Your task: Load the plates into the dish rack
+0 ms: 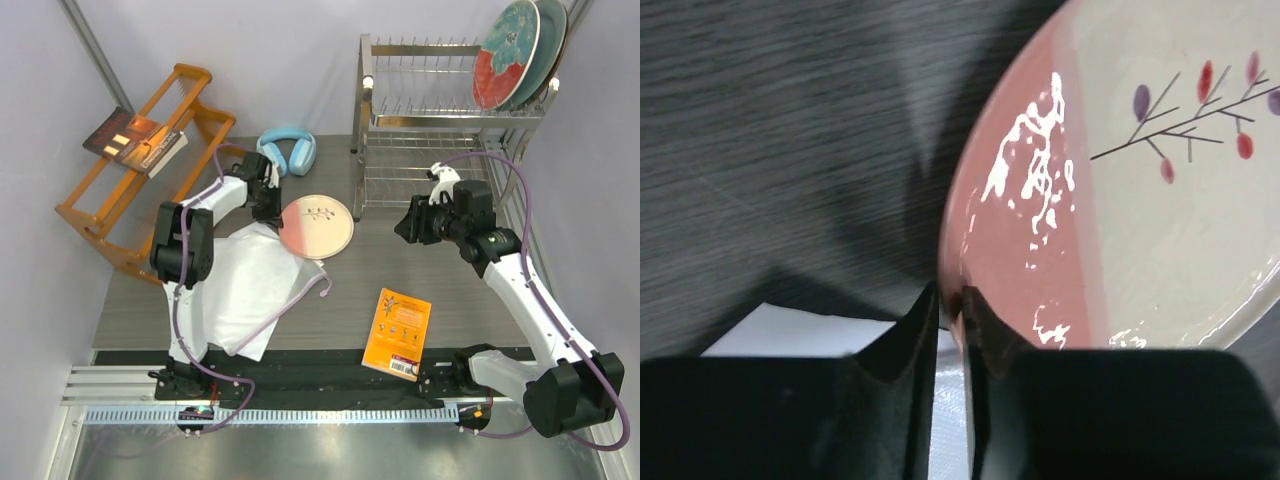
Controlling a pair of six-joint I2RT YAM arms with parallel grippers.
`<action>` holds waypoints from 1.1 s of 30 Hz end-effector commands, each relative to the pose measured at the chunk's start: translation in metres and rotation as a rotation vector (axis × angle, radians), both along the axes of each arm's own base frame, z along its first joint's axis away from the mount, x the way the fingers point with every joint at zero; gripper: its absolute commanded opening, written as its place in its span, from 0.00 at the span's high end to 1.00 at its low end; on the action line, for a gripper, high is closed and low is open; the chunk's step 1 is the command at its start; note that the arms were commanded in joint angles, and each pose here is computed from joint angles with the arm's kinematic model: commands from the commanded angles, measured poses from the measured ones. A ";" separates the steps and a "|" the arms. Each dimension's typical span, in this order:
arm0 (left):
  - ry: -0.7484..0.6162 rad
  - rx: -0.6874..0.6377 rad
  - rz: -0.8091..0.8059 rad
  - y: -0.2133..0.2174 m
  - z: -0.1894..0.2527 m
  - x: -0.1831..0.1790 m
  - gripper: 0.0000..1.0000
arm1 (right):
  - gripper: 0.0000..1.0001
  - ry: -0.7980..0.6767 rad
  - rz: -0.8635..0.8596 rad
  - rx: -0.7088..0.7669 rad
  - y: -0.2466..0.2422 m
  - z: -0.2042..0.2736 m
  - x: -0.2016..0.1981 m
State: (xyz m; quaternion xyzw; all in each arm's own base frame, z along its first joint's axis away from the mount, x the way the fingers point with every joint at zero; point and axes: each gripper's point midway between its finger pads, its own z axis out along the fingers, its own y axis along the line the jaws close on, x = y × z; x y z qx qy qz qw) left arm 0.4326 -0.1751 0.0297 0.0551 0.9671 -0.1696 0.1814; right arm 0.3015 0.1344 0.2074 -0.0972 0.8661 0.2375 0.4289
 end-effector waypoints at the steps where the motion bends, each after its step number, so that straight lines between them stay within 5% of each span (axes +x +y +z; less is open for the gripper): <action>1: 0.017 -0.108 -0.009 -0.009 0.009 -0.009 0.97 | 0.52 -0.054 0.002 0.000 0.001 0.009 0.004; 7: 0.033 -0.179 0.037 0.009 0.020 -0.027 1.00 | 0.52 -0.056 0.002 0.004 0.002 0.009 0.006; 18: 0.028 -0.648 -0.135 -0.031 0.110 -0.041 1.00 | 0.52 0.003 -0.001 0.057 0.011 -0.005 0.012; 33: 0.123 -0.727 -0.225 -0.034 0.120 -0.082 1.00 | 0.44 0.286 0.031 0.245 0.038 -0.095 -0.008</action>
